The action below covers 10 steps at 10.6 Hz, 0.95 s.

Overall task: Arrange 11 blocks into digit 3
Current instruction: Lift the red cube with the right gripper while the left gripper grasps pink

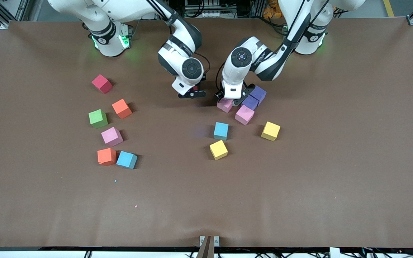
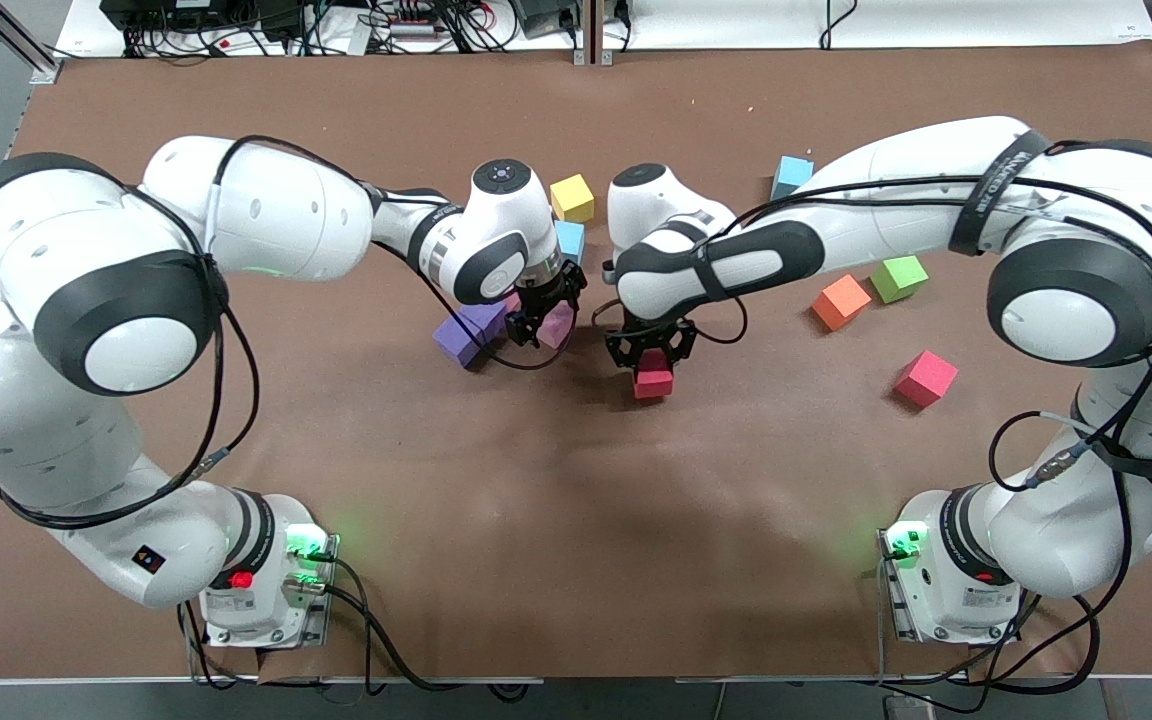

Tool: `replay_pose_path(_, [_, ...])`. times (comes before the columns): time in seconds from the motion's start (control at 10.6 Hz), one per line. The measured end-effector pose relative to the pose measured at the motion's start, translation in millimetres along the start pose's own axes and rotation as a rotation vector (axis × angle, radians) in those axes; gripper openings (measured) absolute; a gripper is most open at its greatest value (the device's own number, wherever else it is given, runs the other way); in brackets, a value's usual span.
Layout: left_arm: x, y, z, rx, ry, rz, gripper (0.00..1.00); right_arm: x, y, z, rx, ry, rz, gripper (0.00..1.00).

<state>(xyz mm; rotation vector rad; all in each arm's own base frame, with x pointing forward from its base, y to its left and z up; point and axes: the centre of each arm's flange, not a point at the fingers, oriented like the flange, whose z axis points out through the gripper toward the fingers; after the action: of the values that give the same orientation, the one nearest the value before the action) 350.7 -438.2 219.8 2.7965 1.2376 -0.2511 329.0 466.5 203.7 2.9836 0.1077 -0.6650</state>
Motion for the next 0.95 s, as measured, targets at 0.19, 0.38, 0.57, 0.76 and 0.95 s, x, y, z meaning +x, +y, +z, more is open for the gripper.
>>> replay_pose_path(0.19, [0.3,-2.4,2.5,-0.006,0.001,-0.043,1.0,-0.3,-6.7,7.9,0.0,-0.006,0.003,0.53])
replay_pose_path(0.38, [0.1,-4.9,5.2,-0.025,0.002,-0.043,1.0,1.2,-6.9,8.9,0.001,-0.008,0.016,0.53])
replay_pose_path(0.57, [-3.4,-6.1,6.8,-0.036,0.005,-0.031,1.0,1.6,-6.7,8.7,0.001,-0.007,0.045,0.53])
replay_pose_path(0.76, [-10.1,-7.9,10.9,-0.047,0.006,-0.015,1.0,3.9,-4.9,8.2,0.002,-0.007,0.06,0.53])
replay_pose_path(0.95, [-10.4,-9.9,14.0,-0.048,0.006,-0.014,1.0,7.5,-1.7,7.0,0.003,-0.007,0.069,0.53])
